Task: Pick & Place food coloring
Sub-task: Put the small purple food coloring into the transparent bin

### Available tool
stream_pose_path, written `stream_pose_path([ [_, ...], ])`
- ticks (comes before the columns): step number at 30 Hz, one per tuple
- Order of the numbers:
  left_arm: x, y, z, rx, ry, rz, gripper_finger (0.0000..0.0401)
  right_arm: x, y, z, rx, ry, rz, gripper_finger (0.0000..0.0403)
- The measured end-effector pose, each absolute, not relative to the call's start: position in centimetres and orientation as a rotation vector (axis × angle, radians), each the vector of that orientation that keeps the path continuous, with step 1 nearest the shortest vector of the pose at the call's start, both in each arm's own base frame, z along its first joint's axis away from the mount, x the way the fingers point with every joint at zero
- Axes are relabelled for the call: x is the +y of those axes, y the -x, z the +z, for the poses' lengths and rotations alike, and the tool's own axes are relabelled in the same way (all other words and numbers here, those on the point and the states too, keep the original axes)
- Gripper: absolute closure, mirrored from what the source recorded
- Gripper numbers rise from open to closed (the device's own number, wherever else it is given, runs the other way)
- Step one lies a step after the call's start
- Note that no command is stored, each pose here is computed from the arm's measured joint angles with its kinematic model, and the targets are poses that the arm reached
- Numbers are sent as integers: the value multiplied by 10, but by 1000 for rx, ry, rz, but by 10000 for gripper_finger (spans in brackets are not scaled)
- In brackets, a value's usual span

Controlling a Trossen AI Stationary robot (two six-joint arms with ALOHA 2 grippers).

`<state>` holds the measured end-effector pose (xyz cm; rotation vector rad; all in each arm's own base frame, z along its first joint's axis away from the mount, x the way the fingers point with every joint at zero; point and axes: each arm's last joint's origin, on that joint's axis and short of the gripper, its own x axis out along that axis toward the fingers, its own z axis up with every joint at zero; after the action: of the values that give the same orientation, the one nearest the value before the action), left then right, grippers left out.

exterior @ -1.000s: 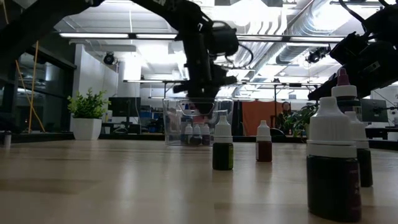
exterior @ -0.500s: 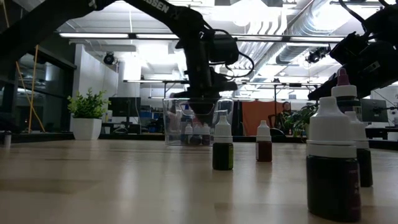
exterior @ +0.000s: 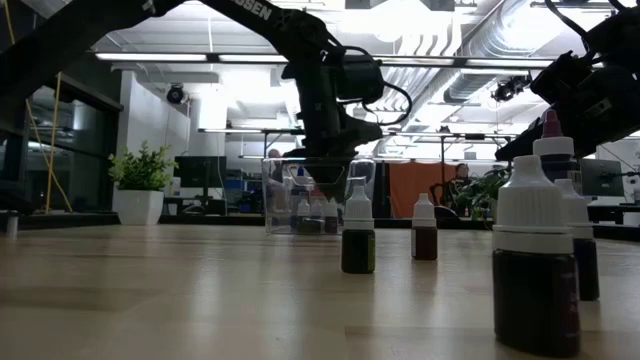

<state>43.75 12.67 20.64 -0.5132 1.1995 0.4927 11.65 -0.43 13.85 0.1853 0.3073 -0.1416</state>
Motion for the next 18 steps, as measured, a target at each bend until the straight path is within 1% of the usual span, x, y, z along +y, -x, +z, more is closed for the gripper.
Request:
stream_pose_path([
  [6,127,-438,206,1199,513,491,361,-4,-117,139,307,-185,-142,402],
  [10,126,-438,206,1207,520,439,359,-4,-117,138,308,-185,-141,402],
  [13,125,-438,206,1211,525,405,347,-4,-117,138,308,-185,-142,402],
  [18,124,-438,206,1212,520,400,318,-4,-117,139,307,-185,-141,402],
])
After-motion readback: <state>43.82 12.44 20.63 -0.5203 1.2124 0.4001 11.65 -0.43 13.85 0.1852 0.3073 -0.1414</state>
